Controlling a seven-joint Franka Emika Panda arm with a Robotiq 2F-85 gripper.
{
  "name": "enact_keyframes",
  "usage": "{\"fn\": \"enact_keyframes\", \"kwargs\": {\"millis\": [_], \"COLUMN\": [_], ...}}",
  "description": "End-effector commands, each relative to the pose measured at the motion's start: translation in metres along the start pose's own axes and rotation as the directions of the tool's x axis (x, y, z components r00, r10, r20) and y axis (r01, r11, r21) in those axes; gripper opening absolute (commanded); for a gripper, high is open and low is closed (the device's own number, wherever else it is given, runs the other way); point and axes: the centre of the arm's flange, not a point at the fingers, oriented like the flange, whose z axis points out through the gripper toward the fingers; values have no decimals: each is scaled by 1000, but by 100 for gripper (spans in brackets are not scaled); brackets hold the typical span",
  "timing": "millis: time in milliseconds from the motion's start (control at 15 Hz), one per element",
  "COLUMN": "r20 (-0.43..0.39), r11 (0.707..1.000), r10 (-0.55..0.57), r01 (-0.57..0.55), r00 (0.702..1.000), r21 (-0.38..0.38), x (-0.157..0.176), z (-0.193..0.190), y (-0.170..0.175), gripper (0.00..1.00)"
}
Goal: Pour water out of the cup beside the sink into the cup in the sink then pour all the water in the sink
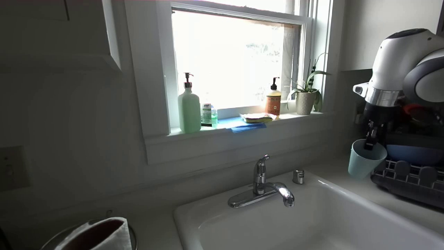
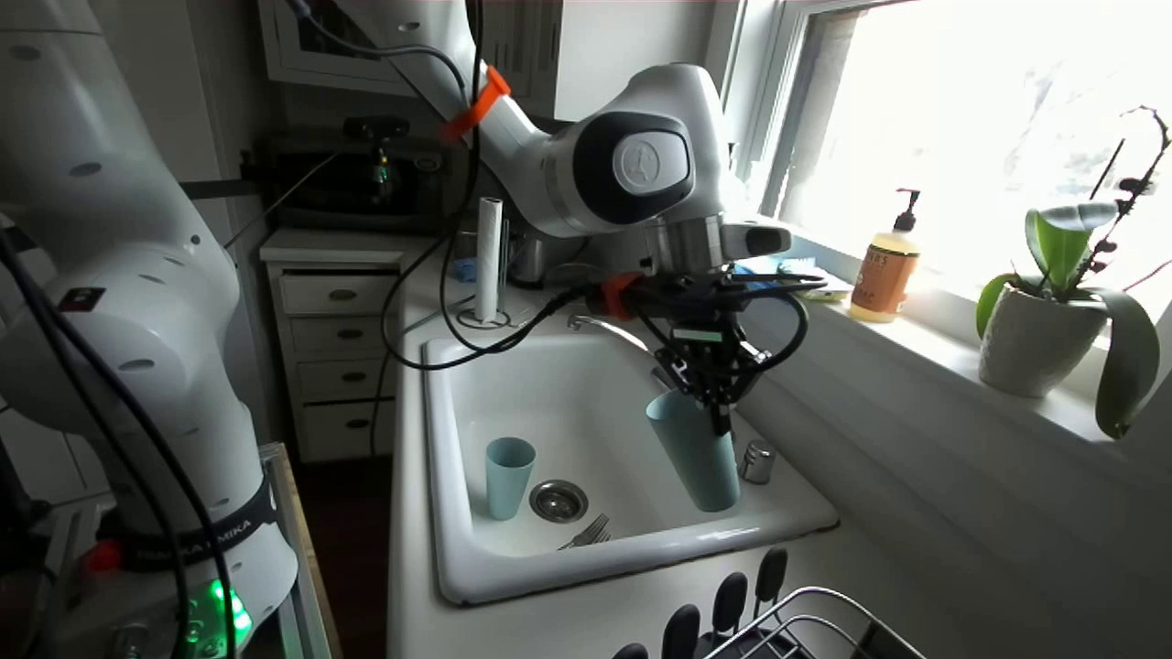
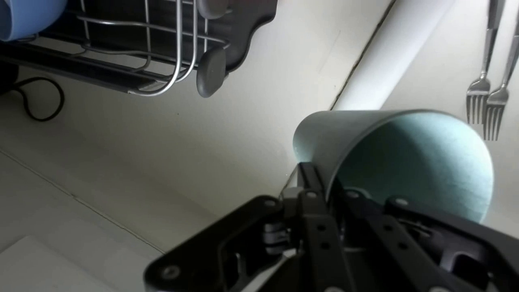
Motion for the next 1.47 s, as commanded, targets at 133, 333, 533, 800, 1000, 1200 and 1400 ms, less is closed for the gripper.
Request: {"fn": "enact_keyframes", "kwargs": {"millis": [133, 333, 533, 800, 1000, 1200, 1400], "r20": [141, 217, 214, 194, 210, 229, 275], "r11": [992, 976, 941, 887, 819, 750, 688], "r10": [99, 160, 267, 399, 511, 589, 651], "r01": [-108, -187, -302, -431, -546, -630, -703], "r00": [985, 963, 940, 896, 834, 775, 707], "r21": [61, 110, 152, 166, 177, 204, 179], "x": [19, 26, 41, 57, 64, 72, 80], "z": [33, 50, 58, 77, 94, 110, 121], "y": [26, 46, 72, 106, 130, 146, 153], "gripper": [1, 1, 1, 1, 1, 1, 1]}}
